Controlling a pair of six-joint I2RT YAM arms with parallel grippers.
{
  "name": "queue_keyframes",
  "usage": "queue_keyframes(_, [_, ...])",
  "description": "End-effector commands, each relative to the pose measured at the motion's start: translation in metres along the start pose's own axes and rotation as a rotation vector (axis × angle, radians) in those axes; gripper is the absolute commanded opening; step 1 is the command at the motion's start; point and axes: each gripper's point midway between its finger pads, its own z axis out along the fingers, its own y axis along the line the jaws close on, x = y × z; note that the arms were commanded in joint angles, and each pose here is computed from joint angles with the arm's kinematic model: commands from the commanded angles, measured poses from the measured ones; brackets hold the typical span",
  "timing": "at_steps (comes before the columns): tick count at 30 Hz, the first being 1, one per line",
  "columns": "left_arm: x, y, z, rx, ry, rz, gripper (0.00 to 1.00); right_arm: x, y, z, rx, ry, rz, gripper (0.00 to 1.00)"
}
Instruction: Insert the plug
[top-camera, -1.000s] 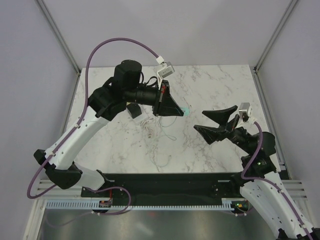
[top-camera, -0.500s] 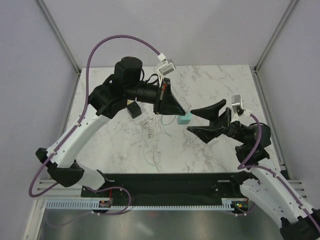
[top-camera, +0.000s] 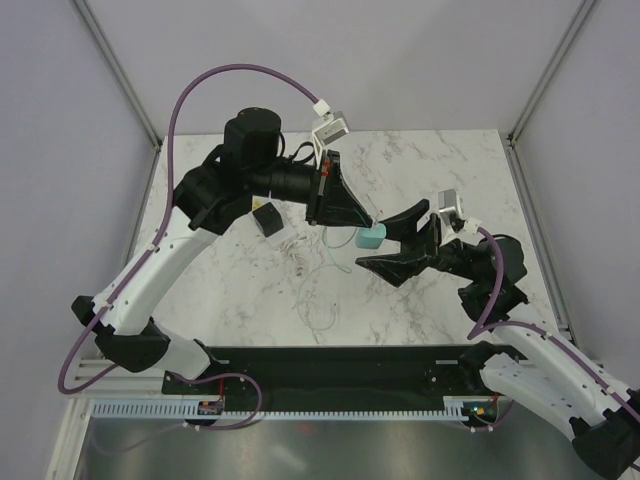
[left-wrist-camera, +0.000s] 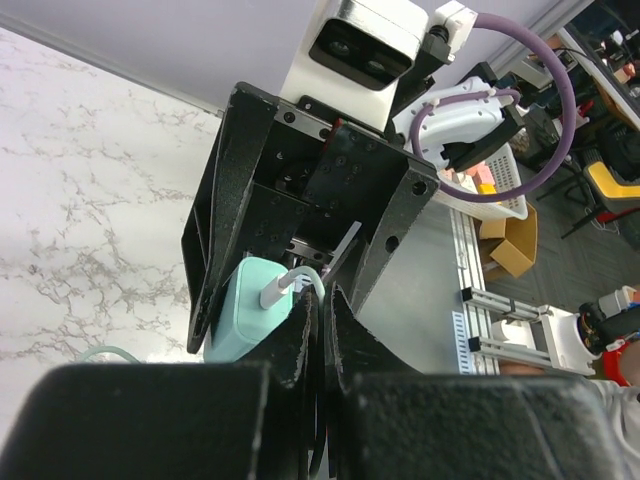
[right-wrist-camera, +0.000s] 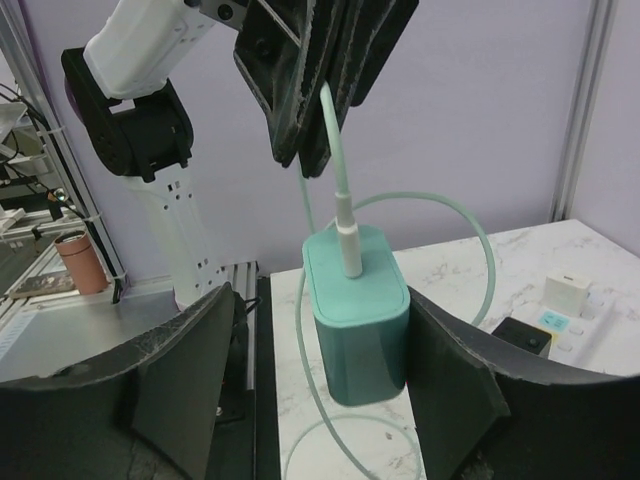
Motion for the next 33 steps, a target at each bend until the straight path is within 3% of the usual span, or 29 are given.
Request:
queue_keyframes(1, [-0.0108, -0.015, -0.0038, 0.046, -0.018, 0.001, 0.02, -0.0213, 0.0056, 0.0091, -0.026, -0.045, -0.093, 0.72])
queue_keyframes(4, [-0.0113, -0.0168, -0.0041, 0.055, -0.018, 0.002, 0.02, -0.0189, 0.0042, 0.0115, -0.025, -0.04, -0.103, 0.7])
queue_keyframes(6, [-0.011, -0.0162, -0.0039, 0.053, -0.018, 0.002, 0.02, -0.0174, 0.0026, 0.012, -0.019, -0.034, -0.113, 0.53])
queue_keyframes(8, [-0.0111, -0.0152, -0.004, 0.047, -0.02, 0.007, 0.02, -0.0161, 0.0019, 0.0117, -0.013, -0.03, -0.111, 0.45])
queue_keyframes(22, [-0.017, -0.016, -0.0071, 0.024, -0.044, 0.026, 0.02, -0.0143, 0.0007, 0.0067, 0.014, -0.03, -0.11, 0.54])
queue_keyframes(25, [-0.0164, -0.0161, -0.0085, 0.018, -0.047, 0.028, 0.02, -0.0137, -0.0027, 0.0072, 0.029, -0.034, -0.104, 0.5])
queue_keyframes(30, [-0.0129, -0.0136, -0.0077, 0.012, -0.042, 0.017, 0.02, -0.0187, -0.003, 0.0058, 0.045, -0.048, -0.114, 0.25])
queue_keyframes(33, [-0.0145, -0.0142, -0.0094, 0.004, -0.054, 0.024, 0.02, -0.018, -0.0027, 0.0051, 0.047, -0.042, -0.11, 0.27])
